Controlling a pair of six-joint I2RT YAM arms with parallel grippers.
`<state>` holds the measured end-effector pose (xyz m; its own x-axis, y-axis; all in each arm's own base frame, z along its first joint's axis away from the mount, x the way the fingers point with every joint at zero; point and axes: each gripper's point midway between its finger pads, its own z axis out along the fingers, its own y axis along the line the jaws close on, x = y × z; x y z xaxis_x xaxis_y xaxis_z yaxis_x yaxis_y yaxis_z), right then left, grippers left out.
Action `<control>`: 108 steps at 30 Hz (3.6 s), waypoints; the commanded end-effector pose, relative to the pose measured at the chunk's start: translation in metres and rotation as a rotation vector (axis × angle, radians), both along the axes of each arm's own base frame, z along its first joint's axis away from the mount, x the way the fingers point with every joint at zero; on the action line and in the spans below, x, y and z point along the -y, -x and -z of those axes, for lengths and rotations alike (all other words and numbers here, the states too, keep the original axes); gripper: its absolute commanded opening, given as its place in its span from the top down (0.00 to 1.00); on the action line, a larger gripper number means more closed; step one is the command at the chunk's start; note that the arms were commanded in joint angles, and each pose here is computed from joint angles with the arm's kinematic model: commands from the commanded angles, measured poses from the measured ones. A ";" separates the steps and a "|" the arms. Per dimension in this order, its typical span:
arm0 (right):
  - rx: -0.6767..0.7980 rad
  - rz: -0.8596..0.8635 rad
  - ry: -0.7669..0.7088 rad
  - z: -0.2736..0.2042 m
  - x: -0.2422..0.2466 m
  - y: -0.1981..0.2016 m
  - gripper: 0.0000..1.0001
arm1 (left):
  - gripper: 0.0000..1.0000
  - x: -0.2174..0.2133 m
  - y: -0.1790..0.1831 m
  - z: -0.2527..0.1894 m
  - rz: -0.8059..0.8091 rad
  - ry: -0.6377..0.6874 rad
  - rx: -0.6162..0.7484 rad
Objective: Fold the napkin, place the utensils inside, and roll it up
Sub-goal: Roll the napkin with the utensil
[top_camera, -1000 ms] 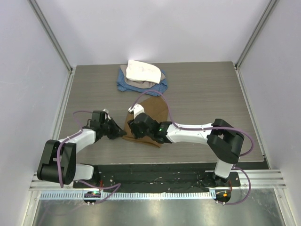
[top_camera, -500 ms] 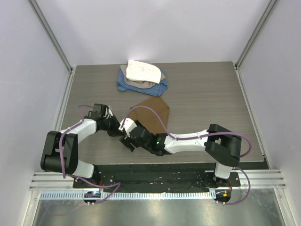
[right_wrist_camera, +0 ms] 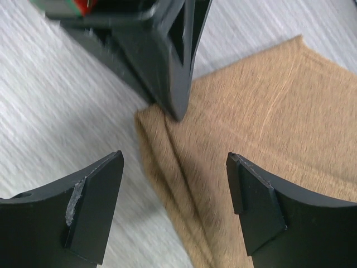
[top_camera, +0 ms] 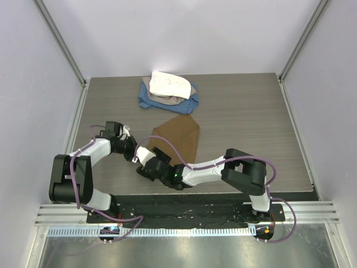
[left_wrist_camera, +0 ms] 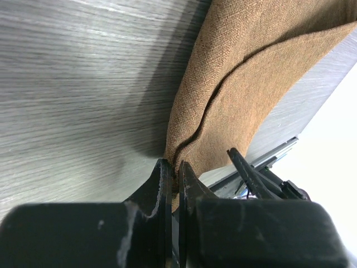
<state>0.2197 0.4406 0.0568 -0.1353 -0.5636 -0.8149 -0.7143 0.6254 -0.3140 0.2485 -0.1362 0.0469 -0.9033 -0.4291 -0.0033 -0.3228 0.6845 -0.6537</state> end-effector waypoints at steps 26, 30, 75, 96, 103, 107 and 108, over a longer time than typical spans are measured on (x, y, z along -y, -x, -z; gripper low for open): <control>0.224 0.318 0.133 0.010 0.079 -0.027 0.25 | 1.00 -0.007 -0.015 -0.017 -0.014 0.053 0.034; 0.211 0.294 0.131 0.009 0.084 -0.023 0.25 | 1.00 -0.008 -0.016 -0.017 -0.013 0.044 0.038; -0.493 0.493 -0.169 -0.023 0.168 -0.025 0.24 | 0.75 0.020 0.010 -0.017 -0.010 0.001 0.172; -0.652 0.584 -0.030 0.036 0.195 -0.002 0.62 | 0.65 0.023 0.012 -0.015 0.022 -0.007 0.174; -0.668 0.590 -0.019 0.041 0.199 -0.001 0.68 | 0.51 0.014 0.013 -0.015 0.015 -0.070 0.185; -0.678 0.599 -0.002 0.047 0.203 0.002 0.73 | 0.40 0.007 0.015 -0.012 -0.010 -0.104 0.193; -0.681 0.600 0.003 0.049 0.205 0.003 0.74 | 0.39 0.007 0.017 -0.010 -0.014 -0.102 0.187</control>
